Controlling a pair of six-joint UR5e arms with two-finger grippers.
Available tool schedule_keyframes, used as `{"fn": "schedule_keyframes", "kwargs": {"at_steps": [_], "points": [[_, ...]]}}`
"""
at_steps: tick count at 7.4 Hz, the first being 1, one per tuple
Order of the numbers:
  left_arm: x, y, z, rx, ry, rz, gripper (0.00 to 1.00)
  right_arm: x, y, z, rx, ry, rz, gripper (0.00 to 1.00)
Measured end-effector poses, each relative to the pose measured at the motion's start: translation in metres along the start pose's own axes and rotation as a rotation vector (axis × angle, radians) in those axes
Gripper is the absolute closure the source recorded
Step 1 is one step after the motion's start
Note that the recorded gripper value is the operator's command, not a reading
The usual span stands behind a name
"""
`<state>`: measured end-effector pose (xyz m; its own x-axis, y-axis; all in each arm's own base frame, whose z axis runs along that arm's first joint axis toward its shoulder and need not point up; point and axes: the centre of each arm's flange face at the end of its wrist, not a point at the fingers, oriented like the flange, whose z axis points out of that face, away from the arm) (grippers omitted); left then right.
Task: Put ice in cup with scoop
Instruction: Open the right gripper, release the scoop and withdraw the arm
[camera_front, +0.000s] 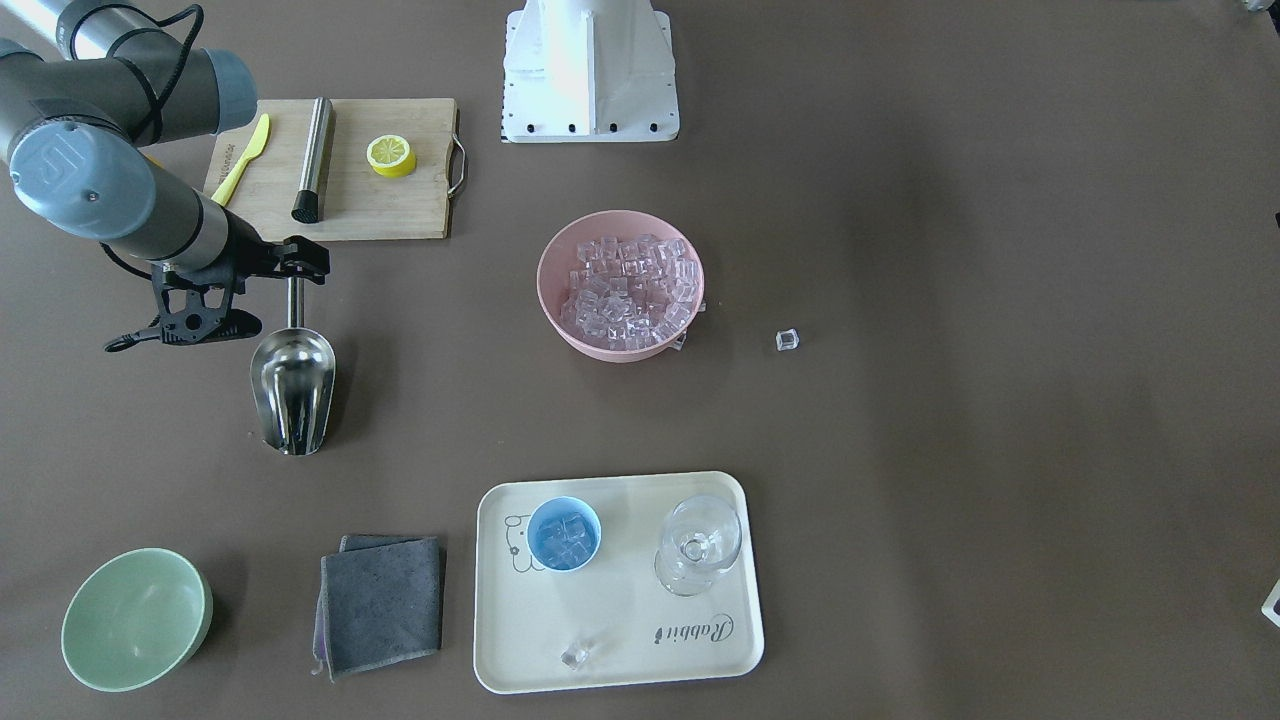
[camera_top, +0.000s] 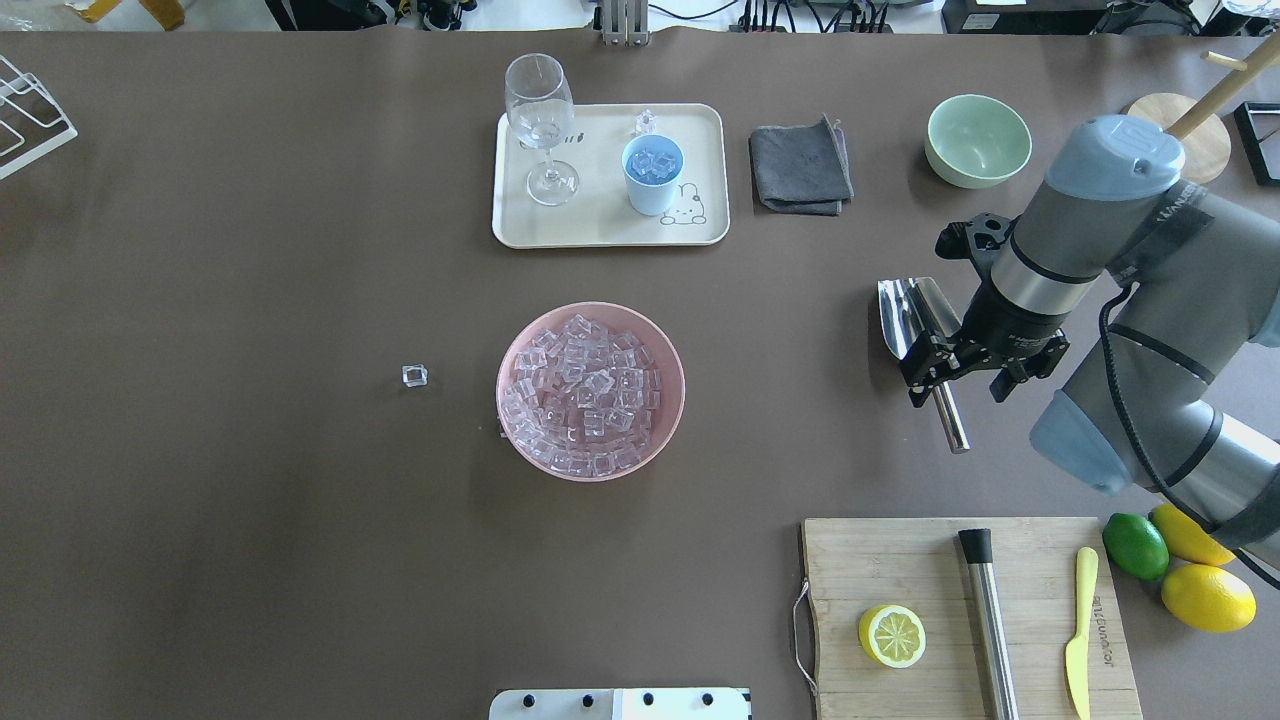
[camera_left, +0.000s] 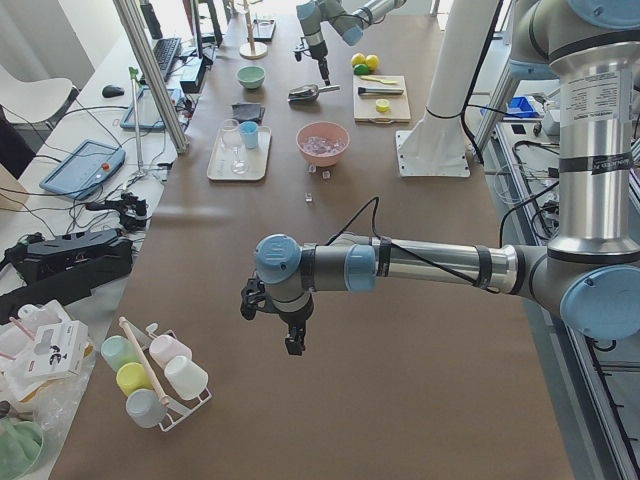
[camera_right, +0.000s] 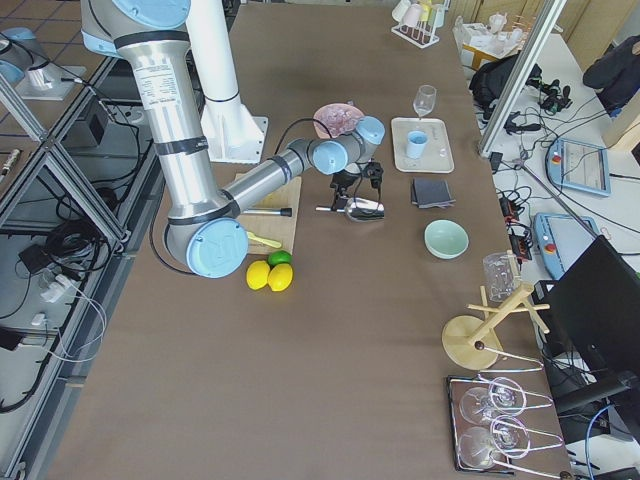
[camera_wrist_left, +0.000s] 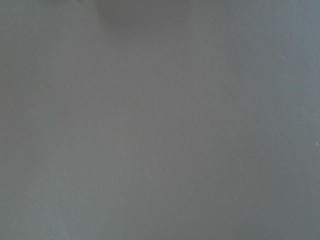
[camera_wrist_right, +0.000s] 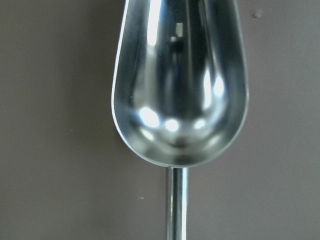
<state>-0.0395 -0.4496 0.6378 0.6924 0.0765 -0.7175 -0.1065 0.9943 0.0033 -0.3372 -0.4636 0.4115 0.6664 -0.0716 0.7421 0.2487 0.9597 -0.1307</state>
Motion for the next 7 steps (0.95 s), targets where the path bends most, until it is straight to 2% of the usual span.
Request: {"fn": "schedule_keyframes", "kwargs": {"at_steps": [3, 4, 6, 7], "points": [[-0.002, 0.002, 0.0, -0.001, 0.001, -0.005, 0.02, 0.09, 0.001, -0.019, 0.038, 0.043, -0.042, 0.01], [-0.003, 0.003, 0.0, 0.0, 0.002, -0.009, 0.02, 0.136, 0.007, -0.025, 0.048, 0.072, -0.062, 0.01], [-0.01, 0.008, -0.002, 0.003, 0.002, -0.025, 0.02, 0.239, 0.025, -0.043, 0.078, 0.165, -0.092, 0.01], [-0.015, 0.011, -0.005, 0.009, 0.002, -0.04, 0.02, 0.303, 0.035, -0.056, 0.084, 0.188, -0.11, 0.01]]}}
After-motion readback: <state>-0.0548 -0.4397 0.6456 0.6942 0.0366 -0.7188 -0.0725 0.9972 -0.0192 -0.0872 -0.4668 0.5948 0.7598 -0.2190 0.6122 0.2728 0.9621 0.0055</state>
